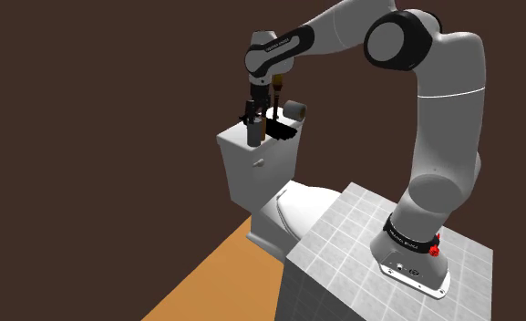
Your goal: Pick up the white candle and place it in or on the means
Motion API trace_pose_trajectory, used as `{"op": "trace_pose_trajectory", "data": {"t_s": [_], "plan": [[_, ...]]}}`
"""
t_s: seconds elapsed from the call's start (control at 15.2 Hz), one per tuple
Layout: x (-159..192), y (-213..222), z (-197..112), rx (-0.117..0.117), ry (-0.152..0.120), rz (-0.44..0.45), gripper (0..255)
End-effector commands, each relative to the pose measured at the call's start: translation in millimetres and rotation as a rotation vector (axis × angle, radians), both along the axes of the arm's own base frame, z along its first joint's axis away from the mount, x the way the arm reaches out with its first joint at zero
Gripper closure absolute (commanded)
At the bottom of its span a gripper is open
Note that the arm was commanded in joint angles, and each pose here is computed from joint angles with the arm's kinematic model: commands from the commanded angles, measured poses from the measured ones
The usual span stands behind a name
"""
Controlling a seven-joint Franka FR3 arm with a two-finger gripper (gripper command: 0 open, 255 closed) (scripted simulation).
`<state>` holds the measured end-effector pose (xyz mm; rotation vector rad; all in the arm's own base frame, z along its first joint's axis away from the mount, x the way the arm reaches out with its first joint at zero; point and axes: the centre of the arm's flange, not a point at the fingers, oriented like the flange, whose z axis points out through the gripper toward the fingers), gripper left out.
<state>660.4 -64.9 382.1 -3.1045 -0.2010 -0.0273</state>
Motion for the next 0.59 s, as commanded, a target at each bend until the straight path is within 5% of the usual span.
{"op": "trace_pose_trajectory", "data": {"t_s": [0.0,0.53], "plan": [[1.3,0.3,-11.4,0.0,-0.001,0.0,0],[1.5,0.7,-25.0,0.0,-0.001,0.0,0]]}}
